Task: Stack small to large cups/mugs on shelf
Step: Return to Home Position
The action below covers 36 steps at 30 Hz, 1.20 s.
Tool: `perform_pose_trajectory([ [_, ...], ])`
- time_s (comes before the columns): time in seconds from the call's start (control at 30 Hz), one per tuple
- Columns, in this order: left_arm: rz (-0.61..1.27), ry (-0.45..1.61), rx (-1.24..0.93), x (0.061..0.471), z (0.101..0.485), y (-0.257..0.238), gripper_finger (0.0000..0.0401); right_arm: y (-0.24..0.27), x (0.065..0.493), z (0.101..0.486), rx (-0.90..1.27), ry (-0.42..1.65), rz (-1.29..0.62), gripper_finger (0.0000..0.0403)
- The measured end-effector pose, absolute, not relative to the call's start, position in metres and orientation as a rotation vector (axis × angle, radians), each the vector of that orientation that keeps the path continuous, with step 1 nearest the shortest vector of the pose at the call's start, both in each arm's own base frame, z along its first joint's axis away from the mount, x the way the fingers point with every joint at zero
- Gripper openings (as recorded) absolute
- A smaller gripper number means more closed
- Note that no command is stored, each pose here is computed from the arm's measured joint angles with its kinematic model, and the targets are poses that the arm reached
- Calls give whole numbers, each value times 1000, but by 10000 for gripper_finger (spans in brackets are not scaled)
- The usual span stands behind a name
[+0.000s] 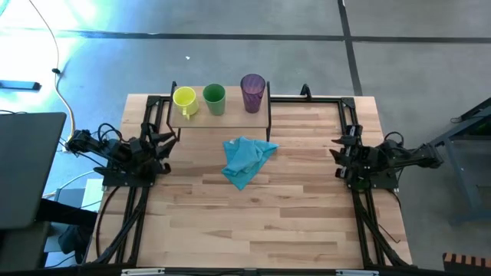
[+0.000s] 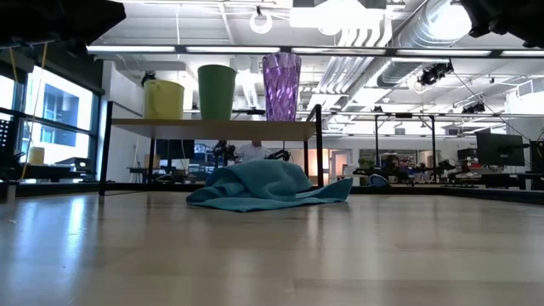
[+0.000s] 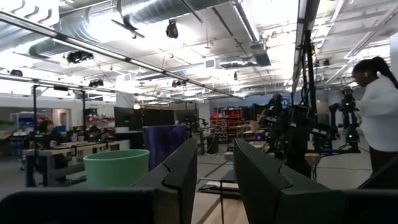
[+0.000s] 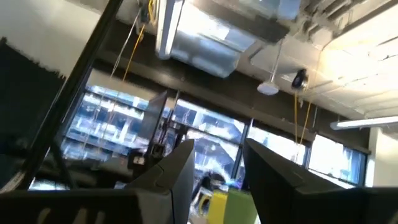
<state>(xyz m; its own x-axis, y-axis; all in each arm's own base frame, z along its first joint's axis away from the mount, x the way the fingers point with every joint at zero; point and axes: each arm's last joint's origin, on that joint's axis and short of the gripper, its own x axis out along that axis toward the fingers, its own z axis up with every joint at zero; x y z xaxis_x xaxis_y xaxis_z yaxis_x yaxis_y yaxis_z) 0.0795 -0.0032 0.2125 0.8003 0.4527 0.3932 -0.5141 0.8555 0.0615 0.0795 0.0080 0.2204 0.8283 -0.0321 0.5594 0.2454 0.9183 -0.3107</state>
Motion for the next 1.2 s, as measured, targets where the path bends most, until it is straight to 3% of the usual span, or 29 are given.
perform_pose_trajectory([
  [0.37, 502, -386, 209, 79, 213, -4, 95, 7, 83, 215, -383, -500, -192, 128],
  [0.53, 393, -384, 237, 82, 211, -7, 95, 11, 92, 197, -335, -325, 18, 128],
  [0.67, 372, -379, 217, 83, 209, -8, 95, 11, 94, 191, -238, -264, 77, 128],
  [1.2, 342, -265, 192, 88, 197, -9, 95, 1, 96, 179, -109, -122, 6, 128],
])
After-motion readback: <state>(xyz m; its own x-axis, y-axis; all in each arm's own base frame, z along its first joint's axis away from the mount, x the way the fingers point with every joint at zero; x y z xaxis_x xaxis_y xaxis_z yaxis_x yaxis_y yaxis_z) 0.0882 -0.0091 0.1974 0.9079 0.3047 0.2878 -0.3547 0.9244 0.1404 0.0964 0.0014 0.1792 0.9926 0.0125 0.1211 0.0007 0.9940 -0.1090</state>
